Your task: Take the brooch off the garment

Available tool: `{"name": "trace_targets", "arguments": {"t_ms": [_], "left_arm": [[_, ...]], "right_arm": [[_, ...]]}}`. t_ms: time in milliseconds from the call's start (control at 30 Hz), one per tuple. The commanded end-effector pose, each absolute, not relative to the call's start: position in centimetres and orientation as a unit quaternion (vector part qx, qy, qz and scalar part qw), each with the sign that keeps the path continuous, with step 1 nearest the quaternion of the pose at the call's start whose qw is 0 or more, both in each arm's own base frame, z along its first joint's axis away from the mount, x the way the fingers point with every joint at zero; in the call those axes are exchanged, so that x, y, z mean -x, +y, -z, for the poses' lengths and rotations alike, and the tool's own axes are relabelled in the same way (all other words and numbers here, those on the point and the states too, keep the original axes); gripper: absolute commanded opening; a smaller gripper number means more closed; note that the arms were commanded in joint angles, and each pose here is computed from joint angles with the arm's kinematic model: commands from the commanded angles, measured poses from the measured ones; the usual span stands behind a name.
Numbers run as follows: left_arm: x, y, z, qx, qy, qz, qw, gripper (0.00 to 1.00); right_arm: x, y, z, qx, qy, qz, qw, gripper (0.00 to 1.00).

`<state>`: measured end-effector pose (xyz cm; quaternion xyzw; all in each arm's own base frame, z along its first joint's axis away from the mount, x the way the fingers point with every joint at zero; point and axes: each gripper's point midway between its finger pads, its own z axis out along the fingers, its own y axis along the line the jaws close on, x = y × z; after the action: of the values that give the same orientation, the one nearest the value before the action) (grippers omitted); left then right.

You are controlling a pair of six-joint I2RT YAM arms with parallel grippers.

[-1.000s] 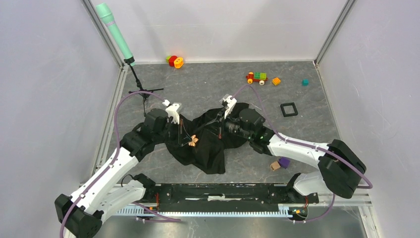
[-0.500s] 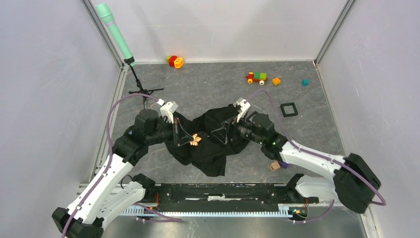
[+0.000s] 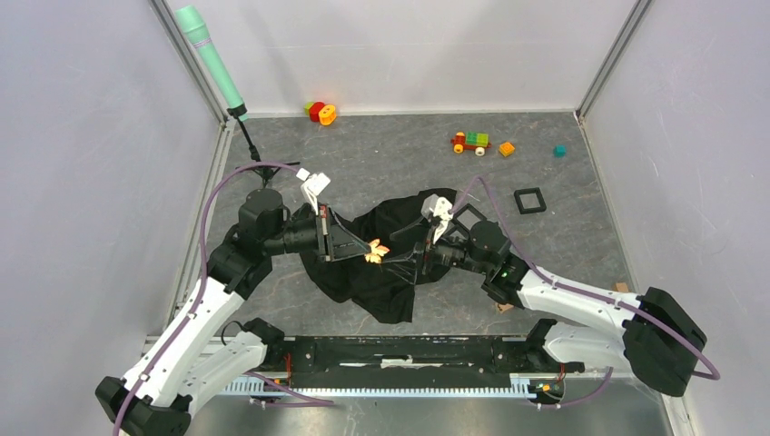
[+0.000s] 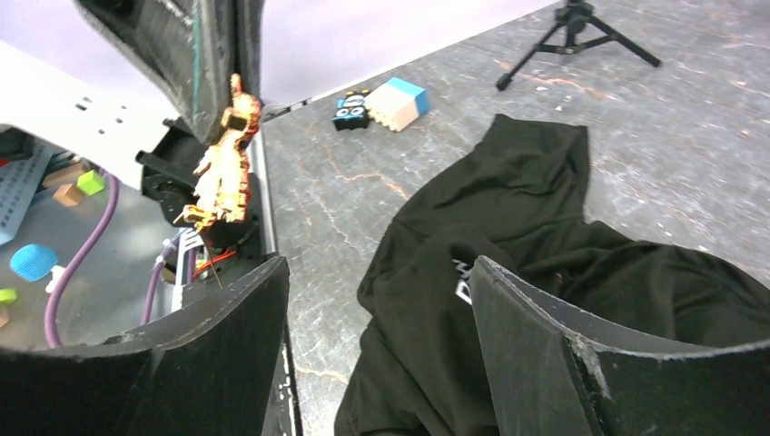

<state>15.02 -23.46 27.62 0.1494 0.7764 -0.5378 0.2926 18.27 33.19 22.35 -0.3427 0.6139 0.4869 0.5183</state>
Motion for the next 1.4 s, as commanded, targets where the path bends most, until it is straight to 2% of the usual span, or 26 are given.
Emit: {"name": "trace_targets", "arguments": {"t_ms": [0,333,600,1200,1367], "left_arm": [[-14.2,-24.0,-31.4,-0.168,0.738,0.579,0.301,0.02],[-14.9,-23.6,-30.0,-0.169,0.755,0.551,0.313,0.02],[-14.8,-23.6,-29.6,-0.171,0.758,0.55,0.306,0.02],[-13.5,-23.5,-29.7,-0.203,0.738,0.563,0.313,0.02],[-13.3,-23.5,-29.7,-0.21,0.733,0.564,0.317,0.02]], "right_arm": [[-17.3,34.7,-25.8,0.373,0.555,-0.505,0.546,0.78],[-14.7,34.8,-28.7,0.353,0.515,-0.579,0.524,0.77],[-14.8,35.0,-29.5,0.339,0.513,-0.592,0.521,0.75],[-13.8,35.6,-31.0,0.296,0.494,-0.664,0.476,0.49],[-13.5,35.7,-31.1,0.289,0.492,-0.679,0.462,0.46]]}}
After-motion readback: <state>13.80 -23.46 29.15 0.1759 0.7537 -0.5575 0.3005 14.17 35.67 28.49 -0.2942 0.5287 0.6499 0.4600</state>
